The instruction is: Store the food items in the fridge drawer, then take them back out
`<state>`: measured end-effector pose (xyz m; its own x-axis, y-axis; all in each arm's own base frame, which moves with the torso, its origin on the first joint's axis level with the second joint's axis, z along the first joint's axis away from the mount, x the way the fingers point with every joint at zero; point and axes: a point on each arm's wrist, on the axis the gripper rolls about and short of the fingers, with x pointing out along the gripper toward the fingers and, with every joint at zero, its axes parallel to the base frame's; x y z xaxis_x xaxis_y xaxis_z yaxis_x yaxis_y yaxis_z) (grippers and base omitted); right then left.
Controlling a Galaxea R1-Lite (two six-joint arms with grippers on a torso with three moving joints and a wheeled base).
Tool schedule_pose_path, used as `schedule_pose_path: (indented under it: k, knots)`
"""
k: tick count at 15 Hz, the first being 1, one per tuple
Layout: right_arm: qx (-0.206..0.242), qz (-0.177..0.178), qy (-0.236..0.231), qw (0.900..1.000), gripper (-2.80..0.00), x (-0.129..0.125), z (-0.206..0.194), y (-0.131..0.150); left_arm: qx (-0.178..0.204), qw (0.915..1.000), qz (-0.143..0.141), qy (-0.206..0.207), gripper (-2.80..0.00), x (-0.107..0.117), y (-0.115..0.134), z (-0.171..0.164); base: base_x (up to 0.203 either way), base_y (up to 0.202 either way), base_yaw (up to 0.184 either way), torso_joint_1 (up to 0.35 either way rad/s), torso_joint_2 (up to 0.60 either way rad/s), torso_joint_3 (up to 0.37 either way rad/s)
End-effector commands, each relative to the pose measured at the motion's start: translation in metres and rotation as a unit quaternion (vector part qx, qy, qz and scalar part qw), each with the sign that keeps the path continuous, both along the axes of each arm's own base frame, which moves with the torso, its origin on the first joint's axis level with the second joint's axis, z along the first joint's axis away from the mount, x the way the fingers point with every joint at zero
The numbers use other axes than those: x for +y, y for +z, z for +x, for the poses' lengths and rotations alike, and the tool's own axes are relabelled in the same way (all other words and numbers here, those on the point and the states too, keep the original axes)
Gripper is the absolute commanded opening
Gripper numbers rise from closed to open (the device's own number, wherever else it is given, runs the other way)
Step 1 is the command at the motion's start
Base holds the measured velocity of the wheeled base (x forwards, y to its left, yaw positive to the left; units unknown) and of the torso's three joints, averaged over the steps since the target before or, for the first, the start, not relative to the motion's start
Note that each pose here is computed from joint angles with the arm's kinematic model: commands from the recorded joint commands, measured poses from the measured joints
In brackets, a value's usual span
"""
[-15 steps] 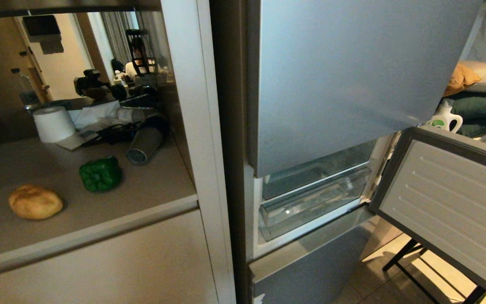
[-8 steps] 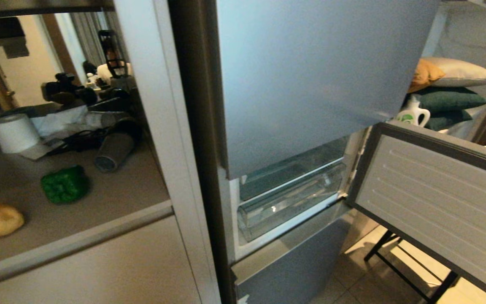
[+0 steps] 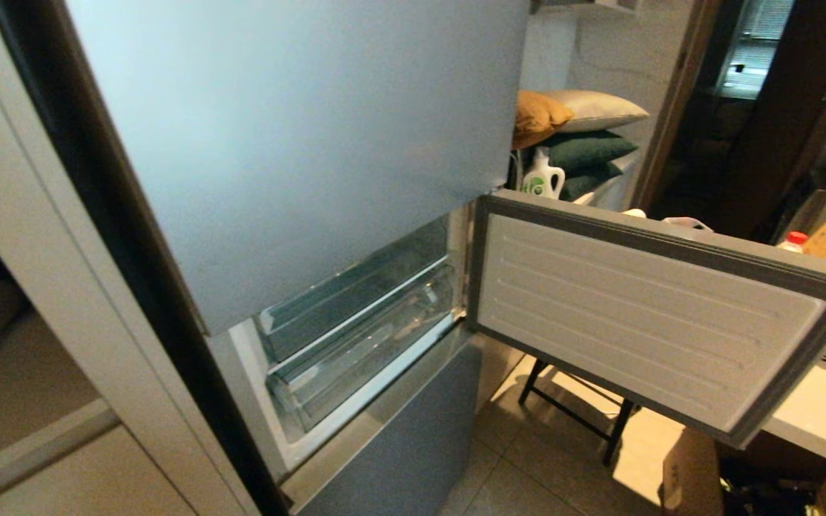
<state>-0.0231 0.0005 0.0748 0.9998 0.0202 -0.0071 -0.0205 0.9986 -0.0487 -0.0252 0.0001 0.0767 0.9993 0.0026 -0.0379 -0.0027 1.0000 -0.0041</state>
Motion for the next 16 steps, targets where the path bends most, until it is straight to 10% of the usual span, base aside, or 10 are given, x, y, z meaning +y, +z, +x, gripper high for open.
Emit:
schedule_pose_path:
  k: [1,16]
  knots:
    - [0.0,0.006,0.0,1.0,-2.8,0.0,0.0002,0.0002,-0.001,1.0,0.0,0.0,-2.8,0.0,0.0003,-0.0001,-0.004,0.007,-0.177,0.002,0.01,0.002]
    - [0.0,0.008,0.001,1.0,-2.8,0.0001,0.0002,0.0002,0.0,1.0,0.0,0.0,-2.8,0.0,-0.0001,0.0,0.0,0.001,-0.024,0.0,0.0,0.0]
